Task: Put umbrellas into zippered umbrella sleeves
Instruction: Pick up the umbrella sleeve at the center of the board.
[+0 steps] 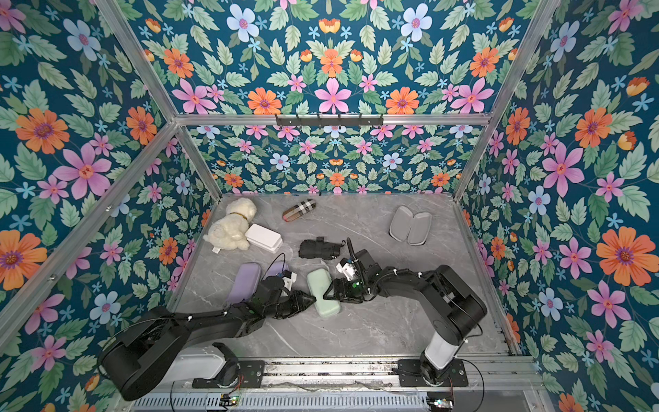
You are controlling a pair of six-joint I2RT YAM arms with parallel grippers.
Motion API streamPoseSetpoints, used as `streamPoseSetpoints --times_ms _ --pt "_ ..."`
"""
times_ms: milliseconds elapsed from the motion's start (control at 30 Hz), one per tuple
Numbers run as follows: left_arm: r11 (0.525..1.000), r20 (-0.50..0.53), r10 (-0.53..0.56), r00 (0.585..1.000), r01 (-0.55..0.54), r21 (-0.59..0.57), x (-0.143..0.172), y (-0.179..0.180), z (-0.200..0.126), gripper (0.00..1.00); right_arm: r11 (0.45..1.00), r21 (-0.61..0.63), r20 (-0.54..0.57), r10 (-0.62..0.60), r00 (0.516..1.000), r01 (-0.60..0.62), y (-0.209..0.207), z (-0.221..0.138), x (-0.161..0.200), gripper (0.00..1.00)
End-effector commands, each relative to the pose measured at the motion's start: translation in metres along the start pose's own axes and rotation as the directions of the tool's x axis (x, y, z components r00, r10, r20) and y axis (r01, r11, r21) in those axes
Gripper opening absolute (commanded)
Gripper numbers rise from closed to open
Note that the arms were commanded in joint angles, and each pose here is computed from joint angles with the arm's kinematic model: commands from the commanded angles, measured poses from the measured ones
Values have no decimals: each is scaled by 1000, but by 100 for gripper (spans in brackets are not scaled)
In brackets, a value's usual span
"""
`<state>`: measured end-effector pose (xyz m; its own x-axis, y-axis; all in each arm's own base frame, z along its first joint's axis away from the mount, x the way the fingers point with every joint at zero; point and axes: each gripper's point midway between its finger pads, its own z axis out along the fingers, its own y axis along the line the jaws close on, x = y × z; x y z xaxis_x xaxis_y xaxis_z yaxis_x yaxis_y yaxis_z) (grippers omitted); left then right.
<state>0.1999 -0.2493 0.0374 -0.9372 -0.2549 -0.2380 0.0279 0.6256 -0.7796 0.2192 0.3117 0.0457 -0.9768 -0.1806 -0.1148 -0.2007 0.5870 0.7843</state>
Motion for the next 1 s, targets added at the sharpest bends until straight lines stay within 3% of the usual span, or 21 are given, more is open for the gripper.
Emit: streamPoseSetpoints --times_ms 0,233,367,533,800,967 --pt "999 -18 -30 999 30 42 7 -3 6 26 998 -41 -34 -56 998 55 4 11 5 76" --pt "997 -18 12 1000 -11 73 2 -19 11 22 988 -118 10 -103 995 104 18 10 -4 41" --pt "993 7 62 998 -62 99 -11 -34 2 28 981 -166 48 -92 995 99 20 1 -9 27" --pt "988 62 85 994 -92 120 -36 -39 -27 59 966 -240 64 -88 994 101 29 -7 -10 21" --pt "980 68 130 989 -139 145 -41 -38 -40 83 928 -344 89 -122 988 146 54 -34 -3 17" --pt "952 114 159 981 -183 247 -53 -68 -44 91 903 -400 62 -142 988 155 71 -47 7 16"
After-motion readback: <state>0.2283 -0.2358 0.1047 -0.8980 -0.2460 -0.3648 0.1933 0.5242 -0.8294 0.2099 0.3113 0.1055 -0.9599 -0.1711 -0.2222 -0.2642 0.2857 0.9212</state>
